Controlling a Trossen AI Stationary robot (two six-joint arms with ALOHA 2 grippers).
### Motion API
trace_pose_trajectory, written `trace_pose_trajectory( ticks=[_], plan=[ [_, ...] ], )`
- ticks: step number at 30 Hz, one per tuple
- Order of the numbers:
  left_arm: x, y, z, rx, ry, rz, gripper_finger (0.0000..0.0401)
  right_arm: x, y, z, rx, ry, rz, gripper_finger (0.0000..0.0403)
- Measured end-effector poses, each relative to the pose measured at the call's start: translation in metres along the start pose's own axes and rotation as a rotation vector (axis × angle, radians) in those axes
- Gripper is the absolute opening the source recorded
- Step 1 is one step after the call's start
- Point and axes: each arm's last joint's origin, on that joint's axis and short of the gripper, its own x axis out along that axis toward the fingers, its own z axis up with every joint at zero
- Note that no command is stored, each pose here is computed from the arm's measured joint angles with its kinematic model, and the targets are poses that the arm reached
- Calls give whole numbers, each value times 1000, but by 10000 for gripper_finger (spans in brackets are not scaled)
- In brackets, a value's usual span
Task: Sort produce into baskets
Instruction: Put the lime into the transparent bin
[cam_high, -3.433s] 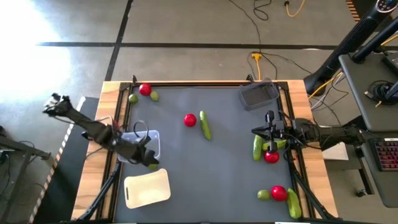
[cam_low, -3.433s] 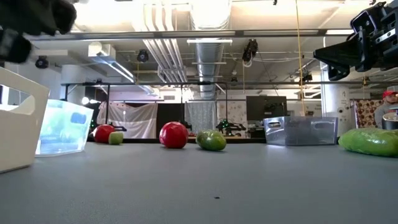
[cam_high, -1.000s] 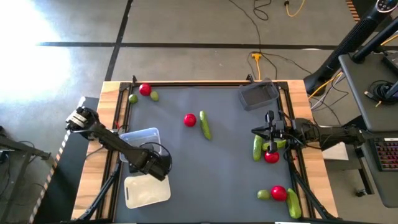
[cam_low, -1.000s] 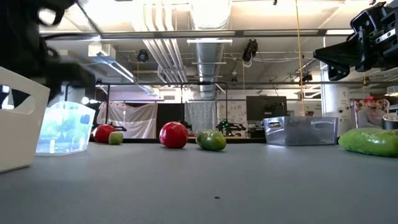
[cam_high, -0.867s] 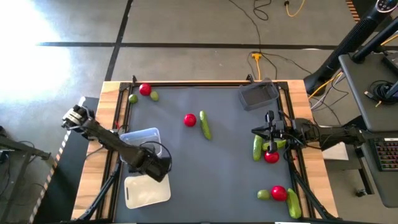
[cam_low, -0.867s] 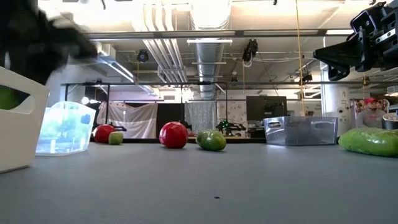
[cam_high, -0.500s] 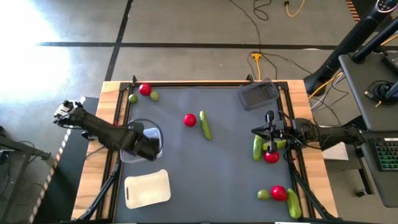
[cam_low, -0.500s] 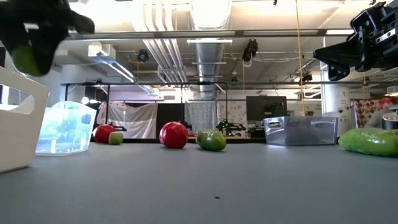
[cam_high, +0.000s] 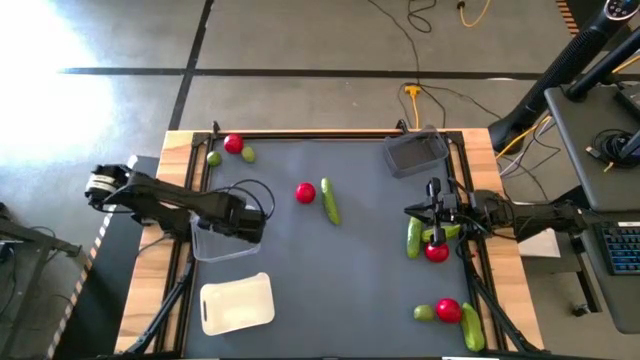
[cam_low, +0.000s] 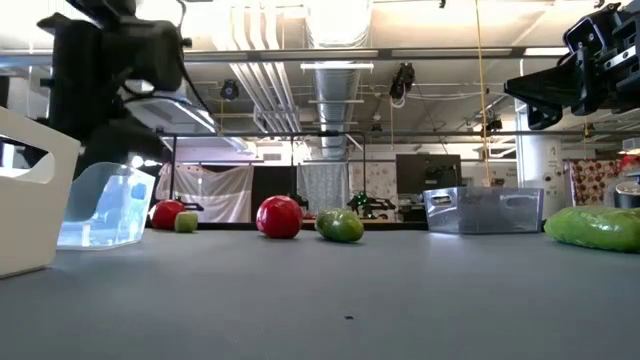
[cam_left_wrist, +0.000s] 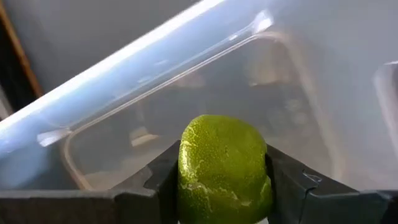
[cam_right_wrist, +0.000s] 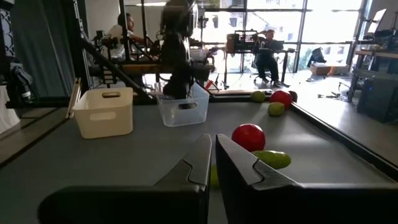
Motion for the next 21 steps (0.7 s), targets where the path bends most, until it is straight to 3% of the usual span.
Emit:
trace_pose_trajectory(
  ticks=[5,13,21],
  plan=[
    [5,-6,0,53,5,7,183,0,0,0,0,0,0,18],
    [1,-27,5,91,-45,-156,246,0,0,0,0,0,0,18],
    [-49,-38,16,167,-116,-230,299,0,0,0,0,0,0,18]
  ],
)
